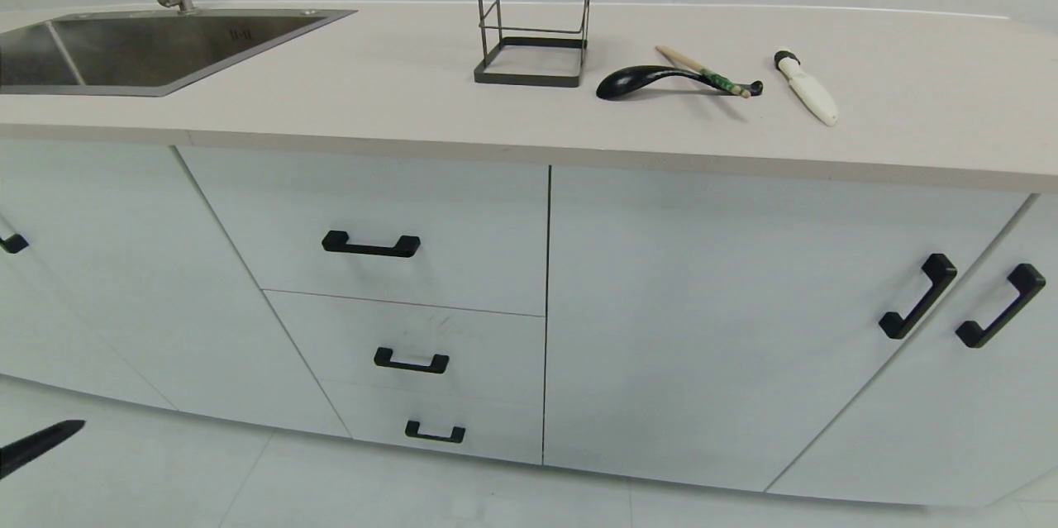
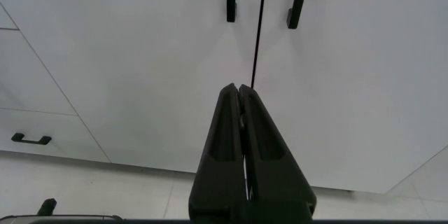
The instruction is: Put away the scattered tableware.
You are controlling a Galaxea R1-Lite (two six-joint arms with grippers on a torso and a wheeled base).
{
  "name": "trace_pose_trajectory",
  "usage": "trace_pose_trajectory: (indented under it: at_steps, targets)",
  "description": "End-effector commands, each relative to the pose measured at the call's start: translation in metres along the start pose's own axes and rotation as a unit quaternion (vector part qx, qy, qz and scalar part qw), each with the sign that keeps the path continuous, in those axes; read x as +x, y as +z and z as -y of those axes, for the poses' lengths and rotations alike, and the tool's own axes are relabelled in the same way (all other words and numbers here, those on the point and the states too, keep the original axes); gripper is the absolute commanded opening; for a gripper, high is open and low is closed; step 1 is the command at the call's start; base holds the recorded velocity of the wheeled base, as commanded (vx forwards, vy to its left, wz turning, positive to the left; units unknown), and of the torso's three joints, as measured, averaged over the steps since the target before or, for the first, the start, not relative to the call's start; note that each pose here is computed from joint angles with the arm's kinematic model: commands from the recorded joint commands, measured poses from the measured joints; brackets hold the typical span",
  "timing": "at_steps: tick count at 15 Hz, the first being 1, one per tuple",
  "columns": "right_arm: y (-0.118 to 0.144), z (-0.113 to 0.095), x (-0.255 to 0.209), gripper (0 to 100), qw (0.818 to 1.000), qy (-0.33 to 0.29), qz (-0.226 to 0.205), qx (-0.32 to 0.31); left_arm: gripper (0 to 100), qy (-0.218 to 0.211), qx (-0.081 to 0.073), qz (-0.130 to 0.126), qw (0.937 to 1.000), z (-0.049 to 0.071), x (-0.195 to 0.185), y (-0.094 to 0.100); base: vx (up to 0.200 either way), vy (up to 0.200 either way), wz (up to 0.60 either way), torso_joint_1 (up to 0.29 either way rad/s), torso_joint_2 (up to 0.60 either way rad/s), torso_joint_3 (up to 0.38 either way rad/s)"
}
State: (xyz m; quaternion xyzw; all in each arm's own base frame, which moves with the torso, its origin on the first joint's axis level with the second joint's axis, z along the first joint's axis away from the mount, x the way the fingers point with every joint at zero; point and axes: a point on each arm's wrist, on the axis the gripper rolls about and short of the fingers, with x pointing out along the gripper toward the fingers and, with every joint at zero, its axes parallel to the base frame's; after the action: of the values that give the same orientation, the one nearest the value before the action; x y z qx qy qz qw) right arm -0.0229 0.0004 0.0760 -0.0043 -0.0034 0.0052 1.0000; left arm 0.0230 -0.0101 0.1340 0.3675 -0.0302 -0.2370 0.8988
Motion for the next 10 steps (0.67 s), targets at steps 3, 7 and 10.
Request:
trace_pose_trajectory:
  at_steps: [3, 7, 10]
  targets:
    - [0.000, 0.000, 0.000, 0, 1.000, 0.001, 0.000, 0.000, 100, -0.163, 0.087, -0.034, 0.9822, -0.003, 0.038, -0.015, 0.000, 0.000, 0.00, 0.000, 0.00, 0.000]
    - [0.000, 0.000, 0.000, 0, 1.000, 0.000, 0.000, 0.000, 100, -0.246, 0.131, -0.031, 0.9598, -0.006, 0.068, -0.007, 0.000, 0.000, 0.00, 0.000, 0.00, 0.000]
    - [0.000, 0.000, 0.000, 0, 1.000, 0.000, 0.000, 0.000, 100, -0.377, 0.179, -0.038, 0.9078, 0.013, 0.092, -0.005, 0.000, 0.000, 0.00, 0.000, 0.00, 0.000]
